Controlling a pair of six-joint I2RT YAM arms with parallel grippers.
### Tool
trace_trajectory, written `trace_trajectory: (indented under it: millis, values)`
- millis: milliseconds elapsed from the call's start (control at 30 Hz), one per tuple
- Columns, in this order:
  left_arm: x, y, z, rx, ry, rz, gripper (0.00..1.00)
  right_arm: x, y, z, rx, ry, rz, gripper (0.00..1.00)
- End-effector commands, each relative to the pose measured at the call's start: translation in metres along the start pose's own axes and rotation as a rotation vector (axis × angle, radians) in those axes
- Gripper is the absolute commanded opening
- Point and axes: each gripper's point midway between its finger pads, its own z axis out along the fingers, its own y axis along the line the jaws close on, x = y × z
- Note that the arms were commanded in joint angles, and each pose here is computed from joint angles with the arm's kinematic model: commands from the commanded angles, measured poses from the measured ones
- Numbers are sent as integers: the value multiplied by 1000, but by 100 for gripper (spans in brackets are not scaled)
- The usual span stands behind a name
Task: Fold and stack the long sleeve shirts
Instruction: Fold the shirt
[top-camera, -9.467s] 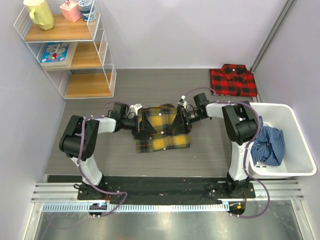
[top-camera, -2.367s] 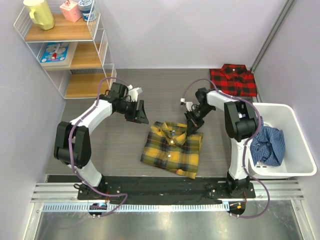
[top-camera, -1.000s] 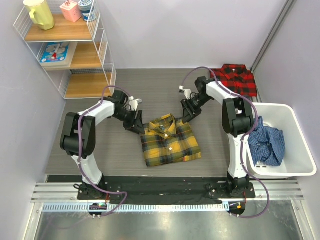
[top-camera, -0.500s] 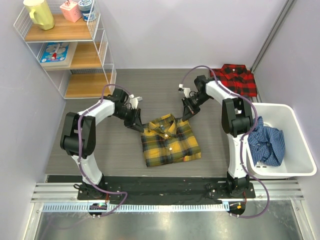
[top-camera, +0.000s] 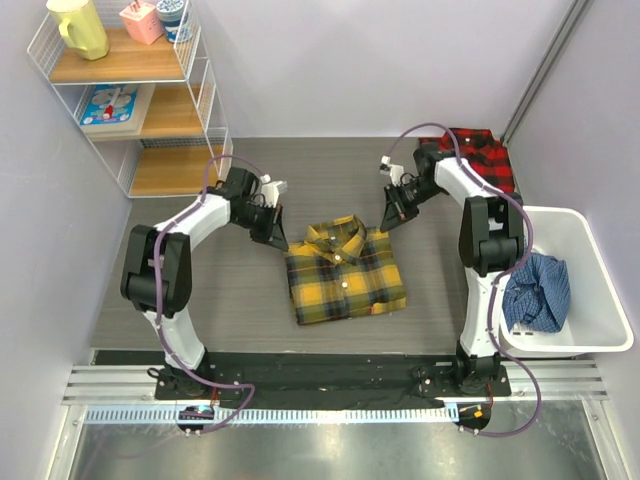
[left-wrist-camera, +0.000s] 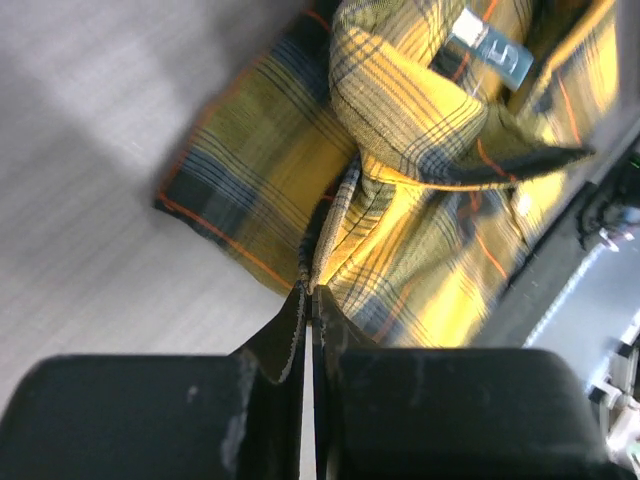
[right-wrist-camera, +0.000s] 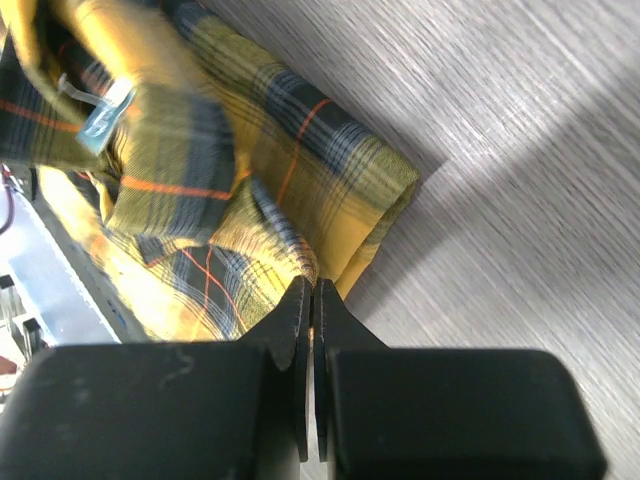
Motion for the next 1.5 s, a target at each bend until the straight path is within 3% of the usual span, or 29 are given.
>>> trace_trajectory:
  millis: [0,267,300,333,367,467,500,633,833,1000,1100,1233,1467]
  values:
    - [-24,37,13,-112,-21,29,0,-2,-11,22,15,2,-25,1]
    - [-12,77,32,-219,42,-6,0,-15,-35,36,103,-18,-15,1]
    - [-13,78,30,-224,38,-7,2,-13,-34,34,103,-14,-11,7]
    - [-14,73,28,-193,36,-6,7,-14,-30,28,100,-13,-20,15]
    - [-18,68,22,-163,32,-5,22,-7,-23,23,84,19,-21,22]
    - [-38,39,-1,-94,-50,100,42,-13,-5,1,70,-1,-26,42]
    - [-51,26,-13,-85,-107,141,45,-20,0,-6,72,-20,-40,46]
    - [-76,-8,-25,-23,-188,262,50,-41,24,-27,47,-94,-98,46]
    - [-77,-41,3,55,-170,470,48,-75,76,-21,-109,-168,-107,42]
    - [-71,-52,28,86,-181,600,48,-93,100,13,-201,-162,-89,43]
    - [-58,-62,34,144,-167,674,43,-94,114,30,-254,-145,-63,42]
    - [-27,-62,44,152,-112,718,23,-86,120,52,-305,-103,-1,41]
    - [-8,-61,50,159,-79,780,14,-71,123,75,-321,-44,57,42]
